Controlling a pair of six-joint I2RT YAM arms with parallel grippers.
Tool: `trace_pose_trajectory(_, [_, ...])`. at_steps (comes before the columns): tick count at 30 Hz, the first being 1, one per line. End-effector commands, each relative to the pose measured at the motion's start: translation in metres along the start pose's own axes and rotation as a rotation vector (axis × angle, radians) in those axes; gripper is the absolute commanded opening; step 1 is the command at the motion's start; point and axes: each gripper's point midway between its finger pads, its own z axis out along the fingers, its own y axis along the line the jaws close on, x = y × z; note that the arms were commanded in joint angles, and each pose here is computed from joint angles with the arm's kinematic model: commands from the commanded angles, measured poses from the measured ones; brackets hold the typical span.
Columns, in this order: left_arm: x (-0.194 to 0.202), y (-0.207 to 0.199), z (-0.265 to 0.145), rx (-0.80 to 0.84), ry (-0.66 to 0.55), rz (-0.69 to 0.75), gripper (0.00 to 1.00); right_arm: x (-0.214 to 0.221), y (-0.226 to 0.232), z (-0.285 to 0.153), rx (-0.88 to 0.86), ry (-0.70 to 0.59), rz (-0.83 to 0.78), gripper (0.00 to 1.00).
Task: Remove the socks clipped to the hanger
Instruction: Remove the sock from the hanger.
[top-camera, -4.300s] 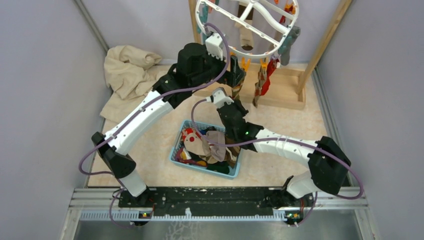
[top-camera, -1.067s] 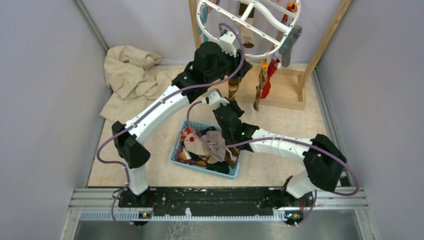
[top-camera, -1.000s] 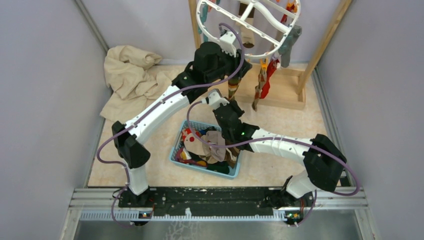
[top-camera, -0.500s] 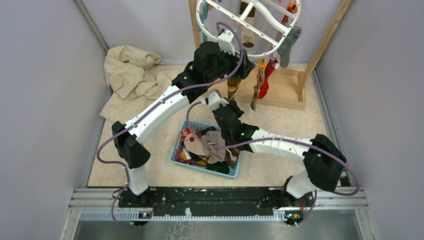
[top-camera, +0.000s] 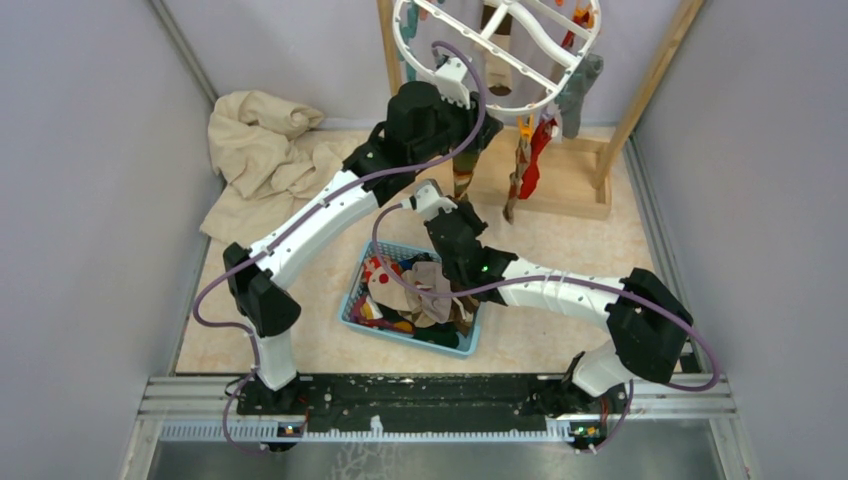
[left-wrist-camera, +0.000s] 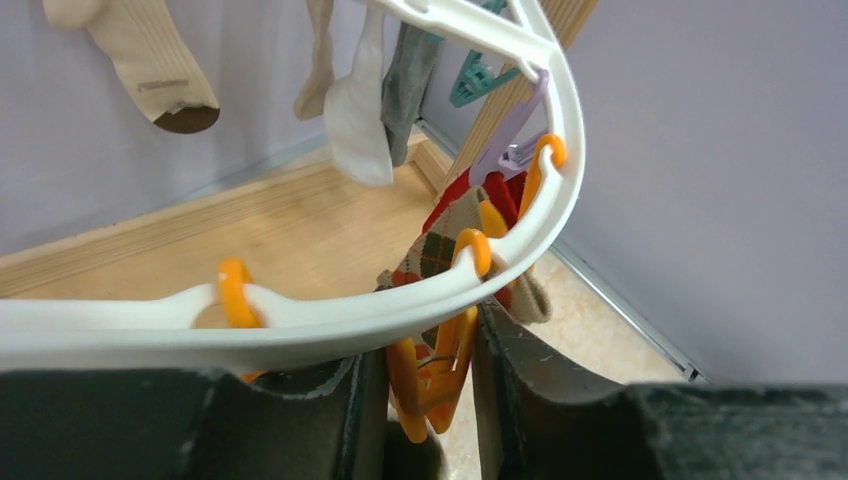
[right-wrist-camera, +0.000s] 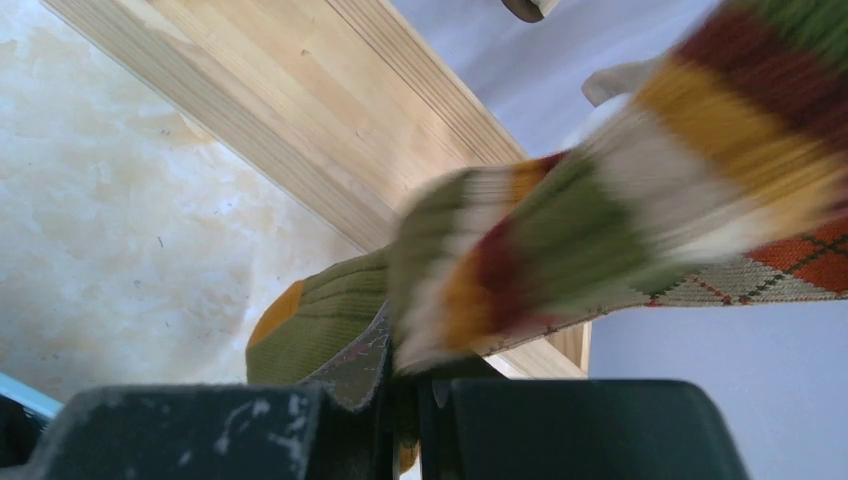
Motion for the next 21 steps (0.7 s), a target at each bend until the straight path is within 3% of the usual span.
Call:
trace_pose_trajectory(1, [-0.033,-0.01,-0.001,0.028,-0.093,0.003,0.34,-0.012,-0.004,-0.007,0.01,-0.033,0.051,0.0])
trace_pose_trajectory(4, [-0.033,-0.011,-0.002,0.03,-0.093,0.004,0.25,-0.012,-0.005,-0.008,0.011,-0.036,0.054,0.0])
trace_pose_trajectory(10, [-0.032,-0.008,-0.005,0.017,-0.083,0.023,0.27,-0.017,-0.015,-0.021,0.002,-0.063,0.11,0.0])
trace_pose_trajectory(13, [-0.035,-0.005,-0.011,0.001,-0.089,0.034,0.36,-0.026,-0.021,-0.036,-0.057,-0.104,0.186,0.0])
trace_pose_trajectory(17, [-0.035,0.004,-0.02,-0.04,-0.094,0.052,0.63,-0.041,-0.036,-0.059,-0.151,-0.163,0.295,0.0])
trace_pose_trajectory(21, [-0.032,0.018,-0.027,-0.076,-0.085,0.063,0.68,-0.048,-0.035,-0.082,-0.305,-0.185,0.341,0.0])
